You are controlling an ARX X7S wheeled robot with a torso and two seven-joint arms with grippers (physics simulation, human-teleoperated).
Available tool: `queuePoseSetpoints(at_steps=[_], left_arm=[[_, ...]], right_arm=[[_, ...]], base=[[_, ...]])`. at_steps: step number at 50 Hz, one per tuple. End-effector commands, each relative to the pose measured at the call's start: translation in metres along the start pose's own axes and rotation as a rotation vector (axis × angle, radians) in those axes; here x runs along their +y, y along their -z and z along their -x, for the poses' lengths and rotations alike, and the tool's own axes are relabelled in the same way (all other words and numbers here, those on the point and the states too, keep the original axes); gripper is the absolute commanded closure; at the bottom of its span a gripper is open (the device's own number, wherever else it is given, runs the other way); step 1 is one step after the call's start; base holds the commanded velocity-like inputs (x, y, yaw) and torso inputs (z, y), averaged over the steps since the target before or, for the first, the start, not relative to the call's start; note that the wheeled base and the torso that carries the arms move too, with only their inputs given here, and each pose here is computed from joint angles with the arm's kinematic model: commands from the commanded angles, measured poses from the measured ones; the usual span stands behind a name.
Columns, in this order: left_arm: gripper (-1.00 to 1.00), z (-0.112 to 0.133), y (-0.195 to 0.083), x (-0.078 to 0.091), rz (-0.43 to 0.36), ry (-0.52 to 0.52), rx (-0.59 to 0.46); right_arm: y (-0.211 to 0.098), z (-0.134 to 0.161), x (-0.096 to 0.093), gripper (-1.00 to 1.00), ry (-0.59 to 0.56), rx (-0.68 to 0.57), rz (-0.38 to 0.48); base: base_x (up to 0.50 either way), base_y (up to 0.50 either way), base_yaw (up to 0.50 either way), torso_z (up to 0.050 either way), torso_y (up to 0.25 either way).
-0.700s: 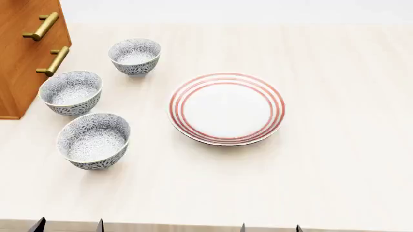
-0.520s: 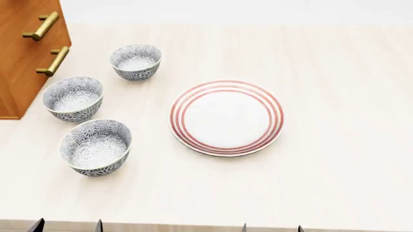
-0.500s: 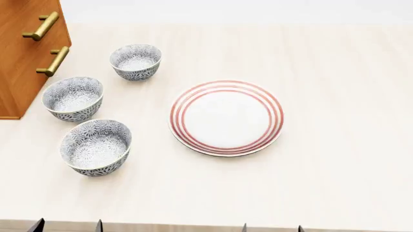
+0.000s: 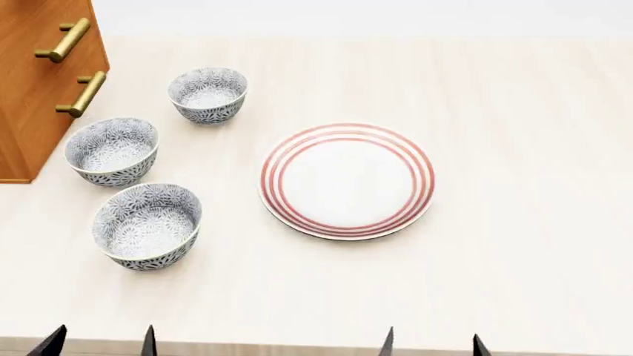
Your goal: Put the bowl at the front on the plate.
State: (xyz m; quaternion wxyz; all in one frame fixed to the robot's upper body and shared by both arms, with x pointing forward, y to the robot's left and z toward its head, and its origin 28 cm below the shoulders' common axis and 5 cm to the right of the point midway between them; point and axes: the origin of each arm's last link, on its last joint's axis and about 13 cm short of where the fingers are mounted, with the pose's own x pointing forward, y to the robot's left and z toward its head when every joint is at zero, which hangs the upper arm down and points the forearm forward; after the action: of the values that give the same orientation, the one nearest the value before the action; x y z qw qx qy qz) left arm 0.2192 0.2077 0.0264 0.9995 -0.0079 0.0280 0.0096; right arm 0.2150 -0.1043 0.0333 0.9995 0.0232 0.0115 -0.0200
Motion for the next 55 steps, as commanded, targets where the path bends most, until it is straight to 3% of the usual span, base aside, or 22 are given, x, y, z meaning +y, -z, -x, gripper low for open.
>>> queuePoseSetpoints(at_steps=[1, 9, 10, 14, 22, 23, 28, 38, 47, 55], left_arm=[[-1.0, -0.011, -0.027, 0.001, 0.009, 0.012, -0.009], [-1.0, -0.016, -0.051, -0.001, -0.023, 0.066, -0.02], [-1.0, -0.018, -0.056, -0.001, -0.026, 0.061, 0.03], [-1.0, -0.022, -0.079, -0.002, -0.001, 0.085, -0.034], [-1.0, -0.025, -0.116, -0.004, -0.019, 0.098, -0.083], [-1.0, -0.026, -0.119, -0.003, -0.051, 0.097, -0.102], [-1.0, -0.028, -0.132, -0.005, -0.001, 0.113, -0.084], [-1.0, -0.037, -0.159, -0.008, -0.045, 0.135, -0.103], [-1.0, -0.047, -0.196, -0.012, -0.003, 0.14, -0.153], [-1.0, -0.057, -0.21, -0.016, 0.035, 0.153, -0.134]], right_arm=[[-0.027, -0.003, -0.002, -1.0, -0.01, -0.022, -0.001], [-0.05, -0.004, -0.004, -1.0, -0.015, -0.045, 0.006], [-0.054, -0.005, -0.005, -1.0, -0.014, -0.053, -0.017], [-0.07, -0.008, -0.006, -1.0, -0.027, -0.082, -0.037], [-0.099, -0.011, -0.006, -1.0, -0.05, -0.107, 0.01], [-0.103, -0.011, -0.006, -1.0, -0.059, -0.111, 0.012], [-0.117, -0.013, -0.004, -1.0, -0.074, -0.115, 0.054], [-0.151, -0.023, -0.007, -1.0, -0.071, -0.195, 0.046], [-0.184, -0.038, -0.004, -1.0, -0.073, -0.256, 0.012], [-0.202, -0.045, -0.003, -1.0, -0.067, -0.278, 0.007]], base=[[0.0, 0.0, 0.0, 0.0, 0.0], [0.0, 0.0, 0.0, 0.0, 0.0], [0.0, 0.0, 0.0, 0.0, 0.0], [0.0, 0.0, 0.0, 0.0, 0.0], [0.0, 0.0, 0.0, 0.0, 0.0], [0.0, 0.0, 0.0, 0.0, 0.0], [0.0, 0.0, 0.0, 0.0, 0.0], [0.0, 0.0, 0.0, 0.0, 0.0], [0.0, 0.0, 0.0, 0.0, 0.0], [0.0, 0.0, 0.0, 0.0, 0.0]])
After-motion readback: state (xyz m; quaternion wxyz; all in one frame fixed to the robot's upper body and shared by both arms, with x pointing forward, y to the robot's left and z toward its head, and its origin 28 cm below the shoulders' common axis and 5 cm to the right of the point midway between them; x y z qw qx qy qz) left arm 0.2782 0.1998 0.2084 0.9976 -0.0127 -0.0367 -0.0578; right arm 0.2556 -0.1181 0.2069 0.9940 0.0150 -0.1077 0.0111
